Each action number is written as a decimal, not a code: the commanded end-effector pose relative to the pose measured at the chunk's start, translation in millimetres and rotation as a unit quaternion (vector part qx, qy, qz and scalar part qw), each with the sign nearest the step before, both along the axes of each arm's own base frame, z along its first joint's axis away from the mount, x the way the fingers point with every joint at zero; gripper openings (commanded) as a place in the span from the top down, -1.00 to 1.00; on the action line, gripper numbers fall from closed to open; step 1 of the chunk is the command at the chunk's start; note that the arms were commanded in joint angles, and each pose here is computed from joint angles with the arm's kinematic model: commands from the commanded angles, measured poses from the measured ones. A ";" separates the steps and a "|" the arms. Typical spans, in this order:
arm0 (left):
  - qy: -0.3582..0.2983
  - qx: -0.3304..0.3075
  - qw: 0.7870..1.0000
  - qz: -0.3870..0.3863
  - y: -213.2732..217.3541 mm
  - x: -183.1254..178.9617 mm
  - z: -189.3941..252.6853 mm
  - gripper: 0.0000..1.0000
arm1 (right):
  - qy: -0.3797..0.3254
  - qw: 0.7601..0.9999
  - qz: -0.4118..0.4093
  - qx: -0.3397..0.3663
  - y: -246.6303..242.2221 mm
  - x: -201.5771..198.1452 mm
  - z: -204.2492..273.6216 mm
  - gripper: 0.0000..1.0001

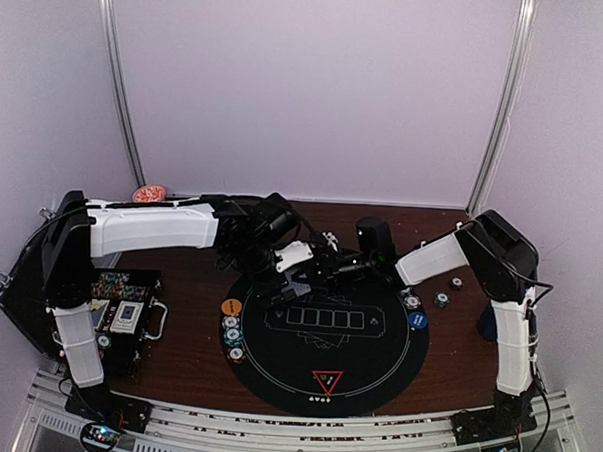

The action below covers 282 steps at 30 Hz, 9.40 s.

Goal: Distribute texas hold em gaming equipment
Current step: Pass from the left arm to the right, then adjust the poker card on the poker table mat, then pick up the poker card from the poker table mat, then pass from the right arm to the left

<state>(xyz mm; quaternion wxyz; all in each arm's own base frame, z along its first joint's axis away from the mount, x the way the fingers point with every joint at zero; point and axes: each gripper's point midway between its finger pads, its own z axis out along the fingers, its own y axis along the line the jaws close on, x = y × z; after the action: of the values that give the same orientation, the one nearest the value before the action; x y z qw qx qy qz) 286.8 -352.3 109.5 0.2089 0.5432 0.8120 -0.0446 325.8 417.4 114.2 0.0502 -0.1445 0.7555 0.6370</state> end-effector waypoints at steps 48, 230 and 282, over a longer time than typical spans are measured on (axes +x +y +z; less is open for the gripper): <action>-0.223 -0.275 0.878 0.323 160.8 -19.2 140.2 -0.96 | -0.352 0.802 0.131 -0.464 -50.1 -40.2 -59.0 0.50; -0.290 -0.364 0.885 0.022 -49.2 -41.1 93.4 -0.96 | -0.245 0.948 0.042 -0.197 -46.2 -41.9 71.1 0.97; -0.309 -0.322 0.894 0.033 -81.9 -15.9 75.1 -0.88 | -0.153 0.980 0.049 -0.113 -38.6 -61.0 60.6 0.93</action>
<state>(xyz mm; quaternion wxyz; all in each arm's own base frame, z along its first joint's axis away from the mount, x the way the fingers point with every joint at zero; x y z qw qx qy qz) 264.8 -427.7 170.2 0.5924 0.4223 0.6749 -0.1236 265.5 375.9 173.9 0.1131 -0.2755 0.8043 0.5143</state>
